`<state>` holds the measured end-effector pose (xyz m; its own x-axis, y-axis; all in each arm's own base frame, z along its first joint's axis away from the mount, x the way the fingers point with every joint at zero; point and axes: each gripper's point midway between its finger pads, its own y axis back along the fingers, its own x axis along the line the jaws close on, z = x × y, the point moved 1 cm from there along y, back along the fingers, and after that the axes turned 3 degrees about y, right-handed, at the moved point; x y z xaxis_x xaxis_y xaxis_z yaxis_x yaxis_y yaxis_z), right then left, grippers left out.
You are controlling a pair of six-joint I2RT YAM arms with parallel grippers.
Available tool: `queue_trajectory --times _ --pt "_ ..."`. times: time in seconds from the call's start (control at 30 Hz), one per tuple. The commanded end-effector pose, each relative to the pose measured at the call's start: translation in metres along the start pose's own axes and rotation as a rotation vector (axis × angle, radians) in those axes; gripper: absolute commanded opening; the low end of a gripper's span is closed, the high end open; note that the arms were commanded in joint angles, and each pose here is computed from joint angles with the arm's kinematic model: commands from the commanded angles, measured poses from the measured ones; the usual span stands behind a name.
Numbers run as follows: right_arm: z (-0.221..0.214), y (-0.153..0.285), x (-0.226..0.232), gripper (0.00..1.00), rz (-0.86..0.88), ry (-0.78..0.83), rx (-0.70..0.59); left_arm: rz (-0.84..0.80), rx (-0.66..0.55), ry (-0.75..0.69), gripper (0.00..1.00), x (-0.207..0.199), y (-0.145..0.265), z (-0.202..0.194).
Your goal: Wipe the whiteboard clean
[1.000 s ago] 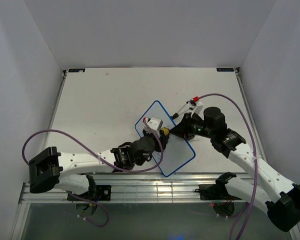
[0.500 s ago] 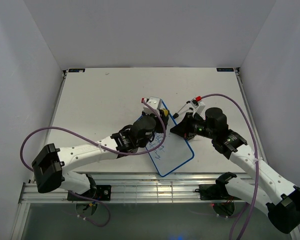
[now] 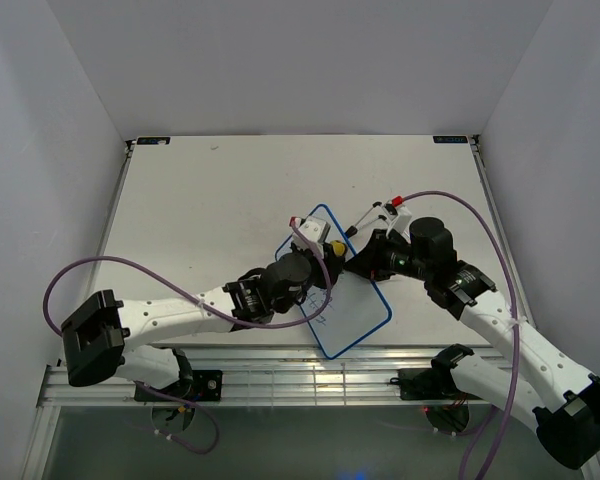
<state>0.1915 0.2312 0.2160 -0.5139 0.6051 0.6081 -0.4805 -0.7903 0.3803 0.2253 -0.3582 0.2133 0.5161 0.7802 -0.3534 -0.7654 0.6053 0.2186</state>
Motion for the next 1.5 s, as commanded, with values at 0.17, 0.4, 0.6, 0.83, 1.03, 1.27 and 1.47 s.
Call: queue_trajectory --times 0.17,0.4,0.6,0.83,1.03,1.27,1.47 --pt "0.059 0.041 0.113 0.08 0.446 0.206 -0.213 -0.106 0.205 -0.066 0.08 0.000 0.034 -0.091" --pt "0.050 0.039 0.118 0.08 0.515 0.186 -0.170 0.055 0.141 -0.055 0.10 0.034 0.024 -0.058" --pt "0.053 0.039 0.117 0.08 0.505 0.161 -0.198 0.009 0.116 -0.053 0.09 0.026 0.017 -0.038" --pt "0.058 0.035 0.108 0.08 0.439 0.117 -0.222 -0.063 0.170 -0.085 0.07 -0.009 0.019 -0.061" --pt "0.057 0.030 0.097 0.08 0.386 0.101 -0.228 -0.085 0.176 -0.076 0.07 -0.020 0.023 -0.065" --pt "0.051 0.022 0.085 0.08 0.336 0.106 -0.199 0.004 0.127 -0.089 0.09 -0.004 0.022 -0.050" --pt "0.043 0.018 0.081 0.08 0.320 0.115 -0.163 0.091 0.161 -0.015 0.09 0.035 0.012 -0.045"
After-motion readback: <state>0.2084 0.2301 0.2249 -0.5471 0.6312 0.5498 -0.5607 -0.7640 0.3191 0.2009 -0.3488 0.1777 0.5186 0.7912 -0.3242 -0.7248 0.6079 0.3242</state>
